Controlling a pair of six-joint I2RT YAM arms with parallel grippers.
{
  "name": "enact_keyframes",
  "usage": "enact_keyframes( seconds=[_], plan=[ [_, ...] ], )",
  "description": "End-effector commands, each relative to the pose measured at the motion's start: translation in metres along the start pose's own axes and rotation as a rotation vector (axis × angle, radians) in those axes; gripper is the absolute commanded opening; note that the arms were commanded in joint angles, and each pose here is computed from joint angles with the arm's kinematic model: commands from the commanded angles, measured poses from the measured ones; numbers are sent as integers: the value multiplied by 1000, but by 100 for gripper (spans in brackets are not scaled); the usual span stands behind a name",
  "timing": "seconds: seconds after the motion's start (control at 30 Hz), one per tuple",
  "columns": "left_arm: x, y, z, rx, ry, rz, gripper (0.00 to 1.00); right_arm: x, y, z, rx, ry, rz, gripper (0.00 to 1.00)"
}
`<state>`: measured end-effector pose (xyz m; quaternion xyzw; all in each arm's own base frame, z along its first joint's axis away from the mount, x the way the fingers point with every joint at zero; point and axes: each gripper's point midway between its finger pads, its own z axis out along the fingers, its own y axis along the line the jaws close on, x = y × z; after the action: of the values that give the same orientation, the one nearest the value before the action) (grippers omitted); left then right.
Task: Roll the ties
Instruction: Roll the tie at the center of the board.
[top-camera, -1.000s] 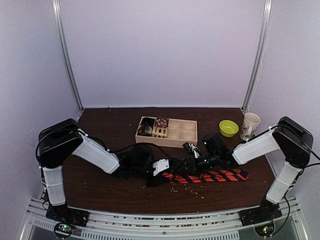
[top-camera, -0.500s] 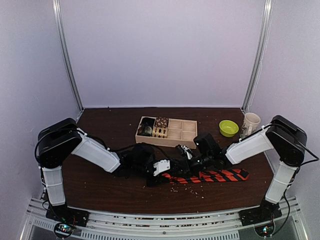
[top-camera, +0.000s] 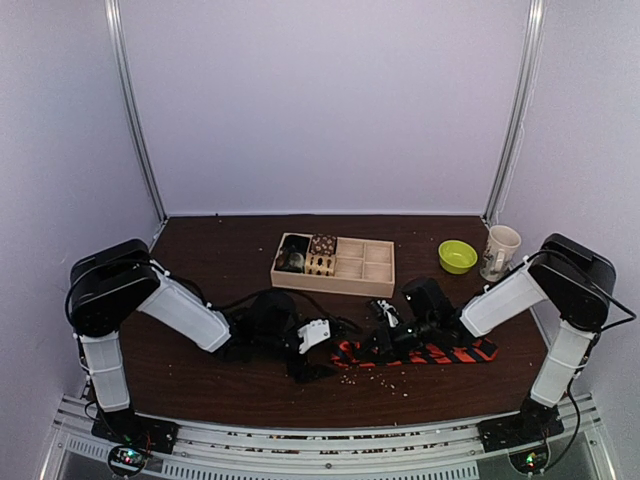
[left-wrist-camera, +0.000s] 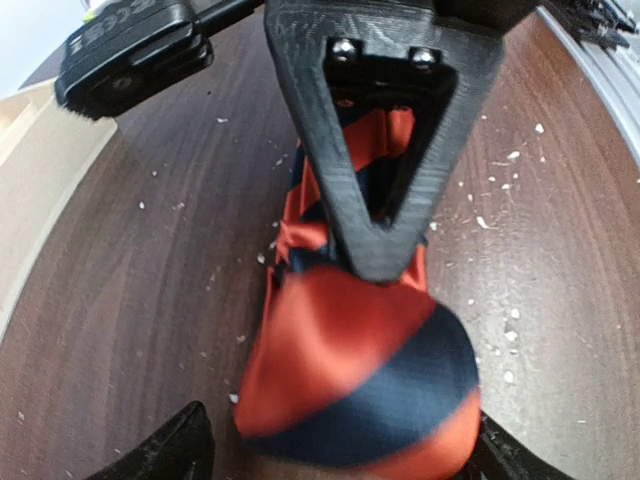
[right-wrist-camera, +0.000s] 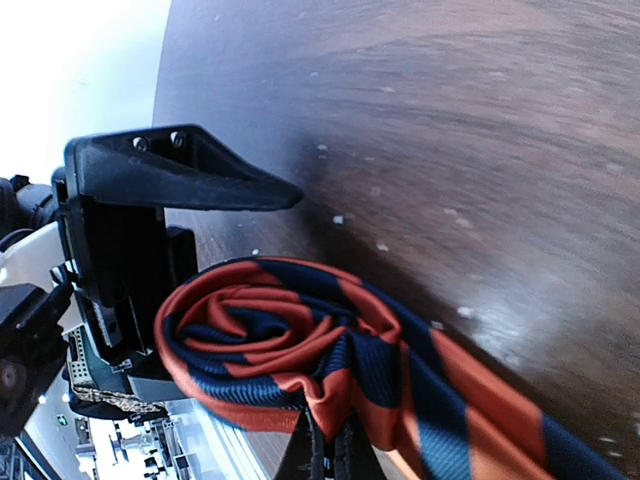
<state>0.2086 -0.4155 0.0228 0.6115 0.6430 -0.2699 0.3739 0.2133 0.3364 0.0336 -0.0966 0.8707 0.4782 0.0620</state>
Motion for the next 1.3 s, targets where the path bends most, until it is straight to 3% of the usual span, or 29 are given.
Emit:
enact_keyframes(
  seconds=[0.0, 0.43, 0.57, 0.77, 0.8, 0.93, 1.0, 1.1, 1.27],
  plan=[
    [-21, -2, -8, -1, -163, -23, 86, 14, -47, -5, 127, 9, 88, 0],
    [-39, 6, 22, -17, -273, 64, 82, 15, -66, -3, 214, 42, 68, 0],
    [-40, 2, 33, 22, -259, 77, 71, 16, -69, -4, 238, 56, 52, 0],
    [-28, -5, 30, 49, -177, 64, 41, 7, -56, -5, 200, 34, 34, 0],
    [-23, -6, 29, 50, -151, 52, 39, 4, -50, -7, 185, 22, 26, 3],
    [-7, -5, 26, 36, -44, 6, 36, -15, -10, -27, 86, -102, -43, 35],
    [-2, -3, 26, 28, -4, -11, 35, -23, 8, -36, 54, -142, -69, 44],
    [-1, -3, 29, 40, 28, -25, 36, -23, 24, -35, 15, -126, -77, 50],
    [0, -2, 31, 45, 34, -32, 37, -15, 29, -14, -8, -61, -62, 50]
  ],
)
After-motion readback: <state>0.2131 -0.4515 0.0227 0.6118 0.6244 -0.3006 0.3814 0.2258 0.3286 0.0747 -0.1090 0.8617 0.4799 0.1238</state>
